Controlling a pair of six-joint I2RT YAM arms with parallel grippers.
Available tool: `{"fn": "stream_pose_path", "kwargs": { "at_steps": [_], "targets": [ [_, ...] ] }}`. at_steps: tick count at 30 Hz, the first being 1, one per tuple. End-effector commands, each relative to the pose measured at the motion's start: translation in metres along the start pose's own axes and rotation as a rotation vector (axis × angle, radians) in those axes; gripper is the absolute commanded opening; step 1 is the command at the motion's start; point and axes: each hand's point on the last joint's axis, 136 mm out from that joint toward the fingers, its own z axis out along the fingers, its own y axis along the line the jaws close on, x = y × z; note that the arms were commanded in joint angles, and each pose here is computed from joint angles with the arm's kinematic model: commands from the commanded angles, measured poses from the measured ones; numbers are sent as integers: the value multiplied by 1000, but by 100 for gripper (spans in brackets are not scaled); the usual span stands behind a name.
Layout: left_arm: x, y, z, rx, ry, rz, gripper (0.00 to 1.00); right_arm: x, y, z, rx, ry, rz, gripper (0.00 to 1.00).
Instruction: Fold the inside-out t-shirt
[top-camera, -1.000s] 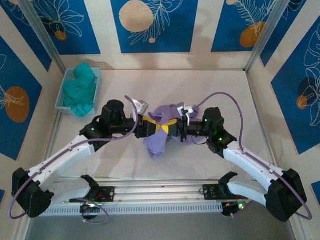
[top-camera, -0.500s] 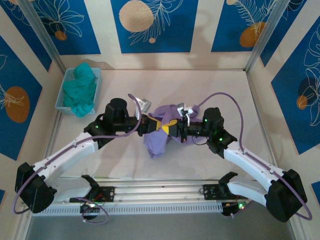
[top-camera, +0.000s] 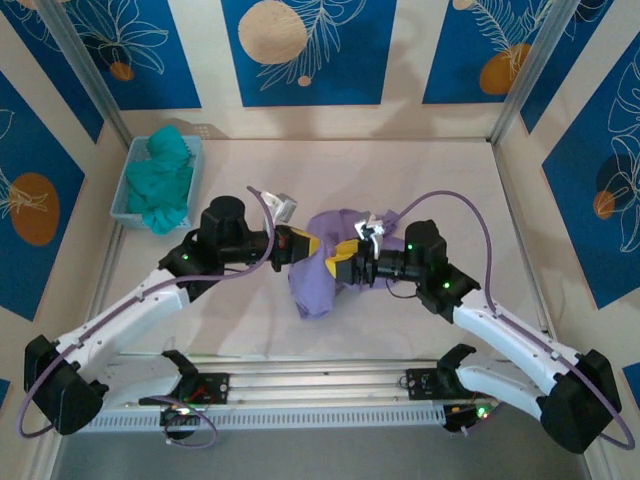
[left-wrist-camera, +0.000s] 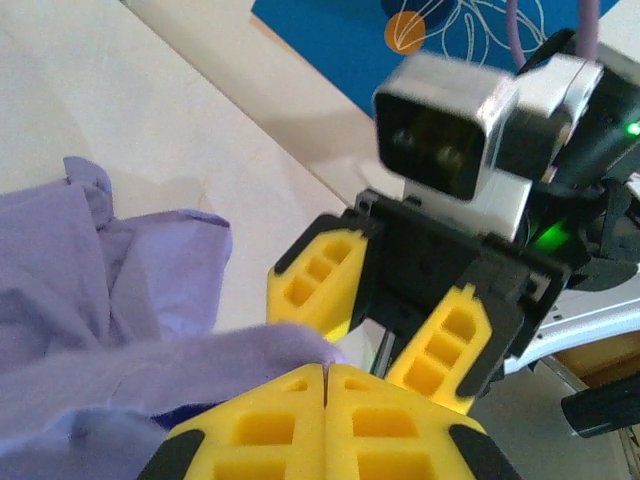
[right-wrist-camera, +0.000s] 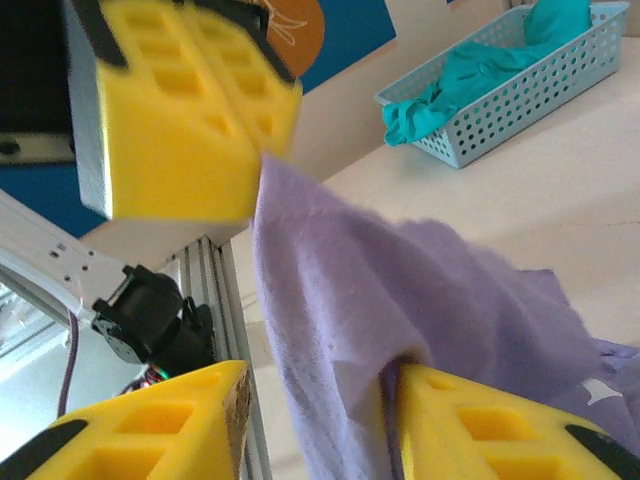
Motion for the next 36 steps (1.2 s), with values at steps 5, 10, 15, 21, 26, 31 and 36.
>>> {"fn": "stream_pose_path", "kwargs": {
  "at_steps": [5, 10, 15, 21, 26, 31, 36],
  "targets": [
    [-23, -16, -13, -31, -36, 111, 0, 17, -16, 10, 144, 69, -43, 39],
    [-17, -9, -20, -122, 8, 174, 0, 19, -53, -2, 375, 89, 20, 12],
    [-1, -7, 1, -123, 73, 176, 0, 19, -78, -27, 562, 121, 72, 6],
    [32, -7, 51, -58, 158, 187, 0, 9, -100, -69, 718, 139, 123, 30],
    [76, -12, 93, 5, 267, 180, 0, -5, -116, -97, 766, 103, 228, 42],
    [120, -13, 113, 48, 380, 168, 9, -2, -124, -99, 759, 101, 304, 45],
    [130, -6, 97, 12, 409, 187, 46, 27, -124, -80, 673, 180, 417, 48]
  ]
}}
